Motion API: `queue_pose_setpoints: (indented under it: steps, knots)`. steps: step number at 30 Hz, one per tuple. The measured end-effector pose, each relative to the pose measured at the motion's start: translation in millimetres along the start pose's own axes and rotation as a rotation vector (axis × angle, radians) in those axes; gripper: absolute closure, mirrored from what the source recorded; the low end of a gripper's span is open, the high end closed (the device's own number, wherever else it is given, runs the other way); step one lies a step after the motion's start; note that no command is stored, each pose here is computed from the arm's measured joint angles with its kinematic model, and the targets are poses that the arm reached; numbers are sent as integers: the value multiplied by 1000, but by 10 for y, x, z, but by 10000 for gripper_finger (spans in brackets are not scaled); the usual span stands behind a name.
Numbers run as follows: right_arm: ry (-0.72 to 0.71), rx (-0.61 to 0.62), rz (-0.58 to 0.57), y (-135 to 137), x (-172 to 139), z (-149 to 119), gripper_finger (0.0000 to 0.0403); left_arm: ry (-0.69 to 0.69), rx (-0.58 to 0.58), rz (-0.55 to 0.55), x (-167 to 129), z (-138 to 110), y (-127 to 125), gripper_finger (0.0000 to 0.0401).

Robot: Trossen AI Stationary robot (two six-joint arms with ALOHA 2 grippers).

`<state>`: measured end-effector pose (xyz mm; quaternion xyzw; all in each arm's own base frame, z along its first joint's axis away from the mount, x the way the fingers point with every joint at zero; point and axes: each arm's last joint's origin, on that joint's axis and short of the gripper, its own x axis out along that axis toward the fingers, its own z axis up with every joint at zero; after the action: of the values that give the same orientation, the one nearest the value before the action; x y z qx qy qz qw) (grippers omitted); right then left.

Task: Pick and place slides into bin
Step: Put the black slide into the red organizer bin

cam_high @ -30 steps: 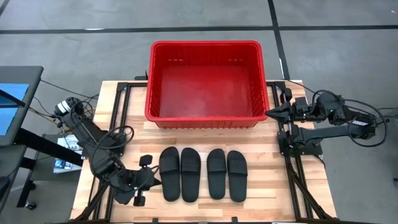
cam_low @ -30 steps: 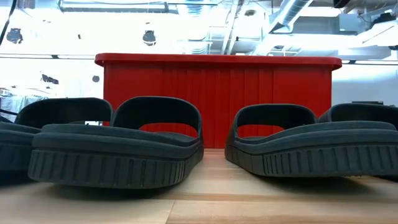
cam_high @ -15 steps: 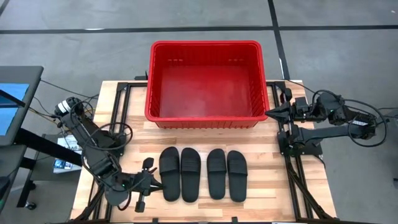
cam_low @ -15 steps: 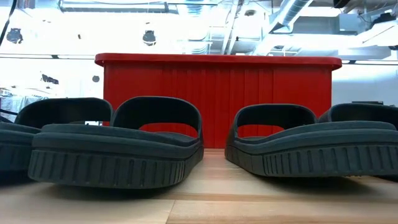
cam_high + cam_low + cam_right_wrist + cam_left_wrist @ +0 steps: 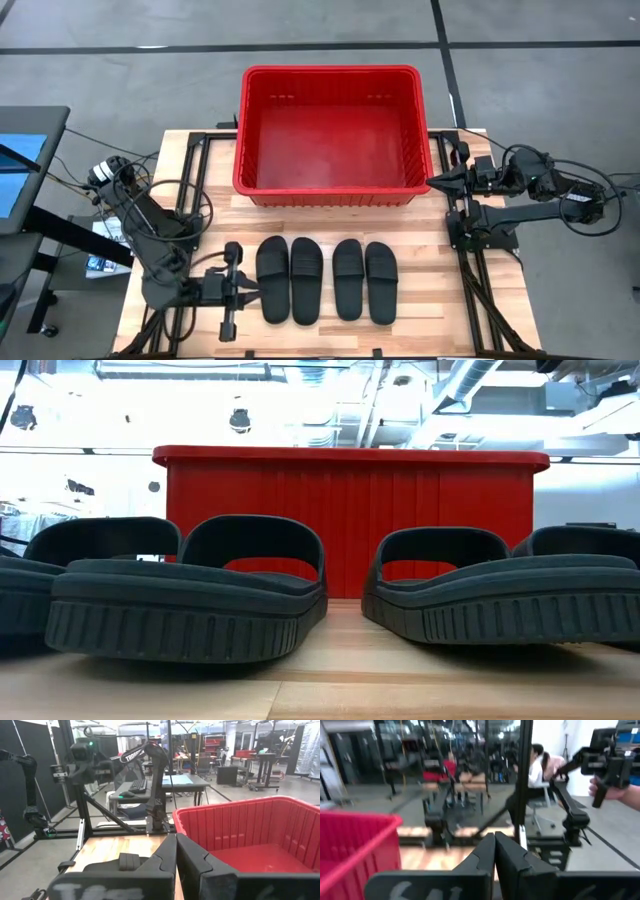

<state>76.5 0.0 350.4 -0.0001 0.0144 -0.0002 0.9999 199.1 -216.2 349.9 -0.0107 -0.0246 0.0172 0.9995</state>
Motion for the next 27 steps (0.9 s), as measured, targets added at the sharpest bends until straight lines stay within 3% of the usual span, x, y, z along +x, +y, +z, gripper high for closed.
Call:
queue_pose_setpoints:
  steps: [13,21,27]
  knots:
    - [-9,-9,-4,-2,-1,9,403,-28,15,176,72,55,114,401]
    - [-19,-198,6,8,-9,37,403,-27,17,220,140,51,184,401]
    - [29,-274,76,60,1,290,403,-30,7,241,185,51,232,401]
